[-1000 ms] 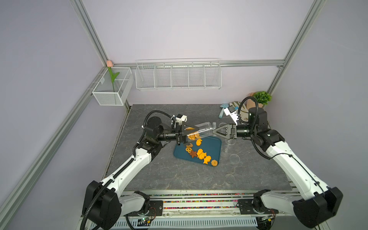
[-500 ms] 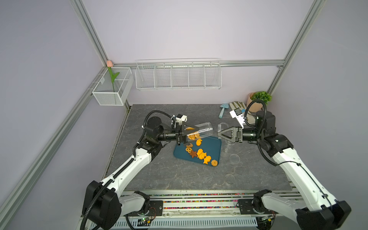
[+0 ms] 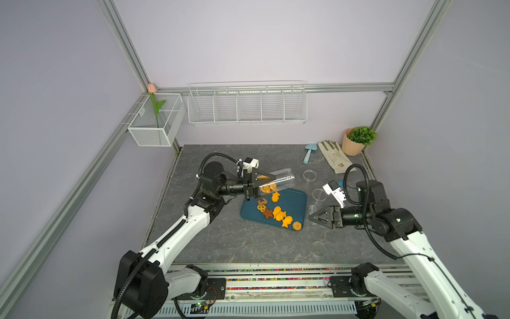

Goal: Pour the cookies out of the jar
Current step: Place the lid at the center of the board.

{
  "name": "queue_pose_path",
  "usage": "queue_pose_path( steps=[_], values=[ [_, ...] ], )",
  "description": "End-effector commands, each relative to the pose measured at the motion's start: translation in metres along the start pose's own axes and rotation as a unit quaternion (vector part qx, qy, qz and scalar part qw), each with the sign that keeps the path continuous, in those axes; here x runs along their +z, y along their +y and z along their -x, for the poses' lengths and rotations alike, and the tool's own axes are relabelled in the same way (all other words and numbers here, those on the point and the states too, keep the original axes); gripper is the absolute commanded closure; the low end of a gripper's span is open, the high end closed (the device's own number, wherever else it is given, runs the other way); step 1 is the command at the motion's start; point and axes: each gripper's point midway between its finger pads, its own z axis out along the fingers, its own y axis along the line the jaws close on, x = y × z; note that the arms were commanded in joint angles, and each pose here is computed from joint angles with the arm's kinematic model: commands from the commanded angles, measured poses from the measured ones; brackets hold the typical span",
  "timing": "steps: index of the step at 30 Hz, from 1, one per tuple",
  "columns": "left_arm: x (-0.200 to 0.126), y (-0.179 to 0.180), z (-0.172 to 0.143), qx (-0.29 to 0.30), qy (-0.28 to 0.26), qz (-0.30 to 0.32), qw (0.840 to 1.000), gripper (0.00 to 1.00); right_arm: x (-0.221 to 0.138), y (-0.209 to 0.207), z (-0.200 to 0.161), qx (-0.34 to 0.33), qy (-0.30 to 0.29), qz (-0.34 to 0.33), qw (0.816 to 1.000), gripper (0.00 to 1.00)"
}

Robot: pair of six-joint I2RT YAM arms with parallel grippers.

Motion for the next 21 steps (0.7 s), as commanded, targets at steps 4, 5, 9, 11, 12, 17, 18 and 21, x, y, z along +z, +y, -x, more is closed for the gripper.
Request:
queue_pose_path(
  steps=[4,5,9,11,12,17,18,21],
  values=[
    [-0.006,-0.008,-0.010,0.022,-0.003,-0.013,1.000,0.30,0.012,-0.053,-0.064,0.084,0.048,-0.091,0.991,0.30],
    [-0.006,-0.008,-0.011,0.022,-0.002,-0.013,1.000,0.30,0.014,-0.058,-0.070,0.090,0.051,-0.100,0.990,0.30],
    [-0.009,-0.006,-0.015,0.020,-0.003,-0.012,1.000,0.30,0.016,-0.085,-0.085,0.118,0.043,-0.150,0.981,0.30],
    [-0.010,-0.006,-0.017,0.020,-0.005,-0.013,1.000,0.30,0.019,-0.096,-0.087,0.131,0.034,-0.165,0.977,0.30],
    [-0.010,-0.005,-0.019,0.020,-0.005,-0.013,1.000,0.30,0.021,-0.101,-0.090,0.140,0.034,-0.170,0.975,0.30],
    [-0.013,-0.003,-0.023,0.016,-0.007,-0.011,1.000,0.30,0.039,-0.112,-0.088,0.149,0.028,-0.179,0.972,0.30],
    [-0.013,-0.002,-0.023,0.016,-0.007,-0.010,1.000,0.30,0.042,-0.116,-0.090,0.148,0.032,-0.190,0.970,0.30],
    [-0.014,-0.001,-0.024,0.016,-0.007,-0.010,1.000,0.30,0.049,-0.119,-0.092,0.135,0.042,-0.209,0.968,0.29]
  ],
)
